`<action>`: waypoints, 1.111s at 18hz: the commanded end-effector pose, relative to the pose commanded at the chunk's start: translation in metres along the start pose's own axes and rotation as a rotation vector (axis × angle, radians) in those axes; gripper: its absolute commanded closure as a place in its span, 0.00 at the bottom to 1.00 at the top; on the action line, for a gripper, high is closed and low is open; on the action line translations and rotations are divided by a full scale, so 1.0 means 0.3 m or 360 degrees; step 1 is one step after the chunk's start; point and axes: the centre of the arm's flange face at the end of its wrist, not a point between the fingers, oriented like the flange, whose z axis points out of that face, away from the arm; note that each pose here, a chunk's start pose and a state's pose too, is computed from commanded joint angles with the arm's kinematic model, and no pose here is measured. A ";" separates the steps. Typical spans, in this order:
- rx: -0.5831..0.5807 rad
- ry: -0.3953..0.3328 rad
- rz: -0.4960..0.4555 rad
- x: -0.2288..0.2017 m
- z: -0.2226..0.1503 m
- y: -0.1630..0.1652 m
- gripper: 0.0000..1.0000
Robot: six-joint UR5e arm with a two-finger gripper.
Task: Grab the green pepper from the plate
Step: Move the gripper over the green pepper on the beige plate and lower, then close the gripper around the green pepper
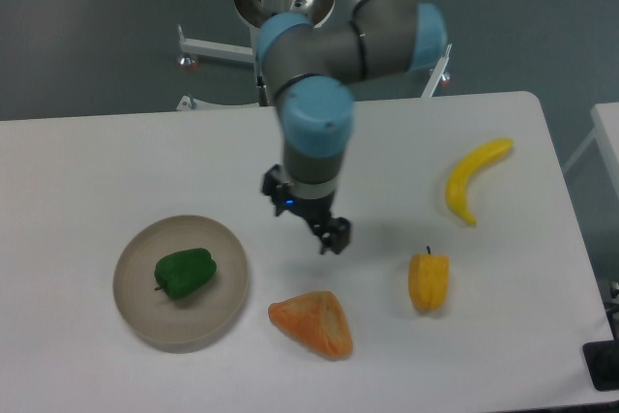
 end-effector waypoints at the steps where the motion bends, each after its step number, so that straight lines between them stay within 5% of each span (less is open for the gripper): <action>1: 0.0019 -0.0006 0.0030 0.032 0.020 -0.038 0.00; 7: 0.0118 -0.0029 0.0094 0.107 0.144 -0.123 0.00; 20: 0.0179 0.0110 0.0126 0.156 0.229 -0.188 0.00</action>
